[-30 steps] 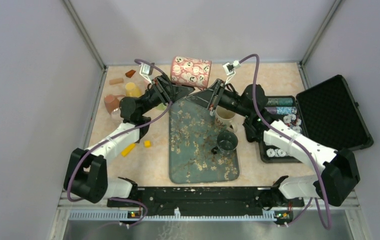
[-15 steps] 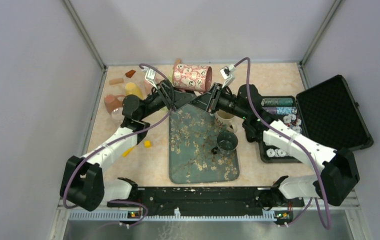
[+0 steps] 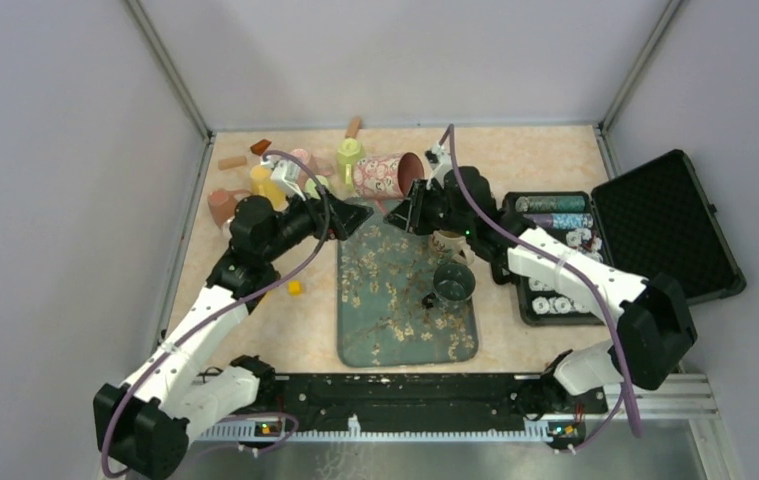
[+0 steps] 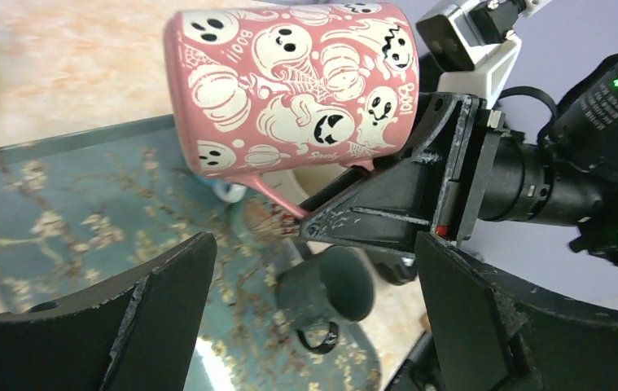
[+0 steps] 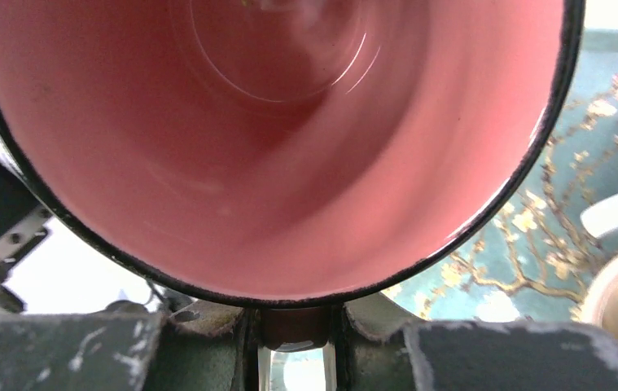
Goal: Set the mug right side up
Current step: Turn over the cup at the center of the board.
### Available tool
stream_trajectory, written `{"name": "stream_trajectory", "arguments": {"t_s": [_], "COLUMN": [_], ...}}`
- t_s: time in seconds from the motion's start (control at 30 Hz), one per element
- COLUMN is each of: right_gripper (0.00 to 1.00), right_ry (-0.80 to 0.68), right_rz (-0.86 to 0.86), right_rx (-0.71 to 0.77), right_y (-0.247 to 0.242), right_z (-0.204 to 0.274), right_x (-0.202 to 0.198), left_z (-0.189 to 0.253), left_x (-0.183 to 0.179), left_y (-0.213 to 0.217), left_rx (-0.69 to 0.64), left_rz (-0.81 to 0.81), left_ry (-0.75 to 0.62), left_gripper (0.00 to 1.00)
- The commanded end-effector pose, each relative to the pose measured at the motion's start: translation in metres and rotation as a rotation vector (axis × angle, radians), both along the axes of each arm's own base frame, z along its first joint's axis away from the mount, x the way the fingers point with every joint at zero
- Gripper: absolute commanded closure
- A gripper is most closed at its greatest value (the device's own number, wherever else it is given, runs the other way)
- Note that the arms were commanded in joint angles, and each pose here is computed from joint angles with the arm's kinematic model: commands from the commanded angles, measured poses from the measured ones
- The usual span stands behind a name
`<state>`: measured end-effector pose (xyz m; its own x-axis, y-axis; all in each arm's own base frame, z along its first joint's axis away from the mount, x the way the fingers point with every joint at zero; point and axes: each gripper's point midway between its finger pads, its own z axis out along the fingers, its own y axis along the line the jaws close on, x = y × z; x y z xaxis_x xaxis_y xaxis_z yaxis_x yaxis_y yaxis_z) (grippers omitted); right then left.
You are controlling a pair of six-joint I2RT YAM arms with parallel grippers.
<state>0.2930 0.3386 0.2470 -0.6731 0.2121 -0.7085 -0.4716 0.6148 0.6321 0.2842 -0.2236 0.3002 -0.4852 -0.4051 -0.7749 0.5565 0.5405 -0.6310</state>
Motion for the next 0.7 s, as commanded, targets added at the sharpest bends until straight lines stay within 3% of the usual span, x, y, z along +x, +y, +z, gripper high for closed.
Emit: {"name": "stream_trajectory", "arguments": {"t_s": [0.0,0.33,0.67], "right_gripper": [1.00,1.00,1.00], "right_ry": [-0.214,-0.186,-0.115], "right_rz": [-0.034,-0.051,-0.076], "right_rx": [0.046,-0.169,-0.383], "right_y": [0.009,0.024,0.039], "right_z": [0.070,0.038,-0.021], "right_x": [0.021,0.042,0.066], "left_z": [-0.004,0.008,0.056], "left_x": [0.000,-0.006,-0.019], "left_y": [0.027,0.055,0.072], "left_rx": [0.134,0.226,0.237], "left_rz": [0.127,0.238,0.295], "left_ry": [-0.033,-0.055,-0.154], "left_gripper": [0.01,0.02,0.02]}}
